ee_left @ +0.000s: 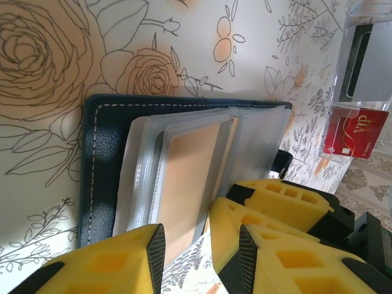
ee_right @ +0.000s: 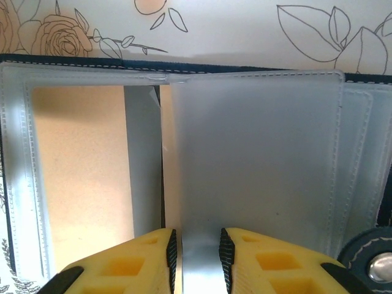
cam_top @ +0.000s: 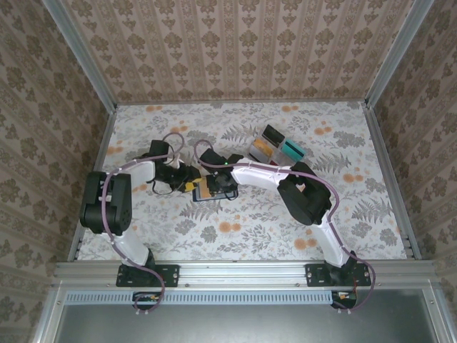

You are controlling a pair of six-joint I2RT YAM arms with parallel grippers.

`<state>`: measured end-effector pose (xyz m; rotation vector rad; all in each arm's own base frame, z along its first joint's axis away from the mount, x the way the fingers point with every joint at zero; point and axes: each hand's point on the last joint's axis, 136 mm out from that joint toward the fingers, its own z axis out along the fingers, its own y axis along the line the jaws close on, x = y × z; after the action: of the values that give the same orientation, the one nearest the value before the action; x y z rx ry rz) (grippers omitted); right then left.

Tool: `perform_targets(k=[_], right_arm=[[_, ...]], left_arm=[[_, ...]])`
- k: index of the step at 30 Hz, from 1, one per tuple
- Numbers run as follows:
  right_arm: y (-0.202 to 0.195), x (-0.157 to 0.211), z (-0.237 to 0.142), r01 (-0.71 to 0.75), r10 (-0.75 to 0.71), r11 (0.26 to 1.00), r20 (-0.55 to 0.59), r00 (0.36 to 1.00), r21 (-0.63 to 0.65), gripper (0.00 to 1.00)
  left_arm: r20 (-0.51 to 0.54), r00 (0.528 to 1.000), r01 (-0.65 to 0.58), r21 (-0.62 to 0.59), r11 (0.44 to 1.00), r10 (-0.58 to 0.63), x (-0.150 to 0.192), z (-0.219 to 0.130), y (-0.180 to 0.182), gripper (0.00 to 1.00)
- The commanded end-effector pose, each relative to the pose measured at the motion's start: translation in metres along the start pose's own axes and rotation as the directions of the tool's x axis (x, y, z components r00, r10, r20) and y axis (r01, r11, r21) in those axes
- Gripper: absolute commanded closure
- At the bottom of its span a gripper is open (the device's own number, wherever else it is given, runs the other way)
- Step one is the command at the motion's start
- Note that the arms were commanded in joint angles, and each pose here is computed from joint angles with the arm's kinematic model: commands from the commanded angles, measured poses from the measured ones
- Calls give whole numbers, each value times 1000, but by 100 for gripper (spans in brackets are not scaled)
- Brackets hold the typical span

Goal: Take the credit cards out of the card holder

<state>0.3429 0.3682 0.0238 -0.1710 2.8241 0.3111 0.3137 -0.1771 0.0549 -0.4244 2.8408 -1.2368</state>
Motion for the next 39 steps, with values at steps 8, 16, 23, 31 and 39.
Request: perform_targets(k=[8, 16, 23, 31, 39], right_arm=[[-28, 27, 20, -60, 64, 997, -117, 991, 39, 67], [-7, -13, -39, -75, 75, 986, -2, 997, -148, 60], [33, -18, -69, -28, 28, 916, -5, 1000, -399, 58], [25, -15, -42, -73, 51, 903, -63, 997, -424, 68], [-1, -17, -17, -111, 72, 917, -114, 991, -384, 76]], left_arm=[[-26, 998, -51, 8, 999, 51, -2, 8, -6, 63], [-47, 998, -39, -62, 997, 36, 1, 15, 16, 68], [-34, 998, -52, -53, 997, 50, -2, 12, 10, 71], [7, 996, -86, -29, 996, 86, -4, -1, -10, 73], [-14, 996, -87, -31, 996, 87, -5, 8, -11, 79]])
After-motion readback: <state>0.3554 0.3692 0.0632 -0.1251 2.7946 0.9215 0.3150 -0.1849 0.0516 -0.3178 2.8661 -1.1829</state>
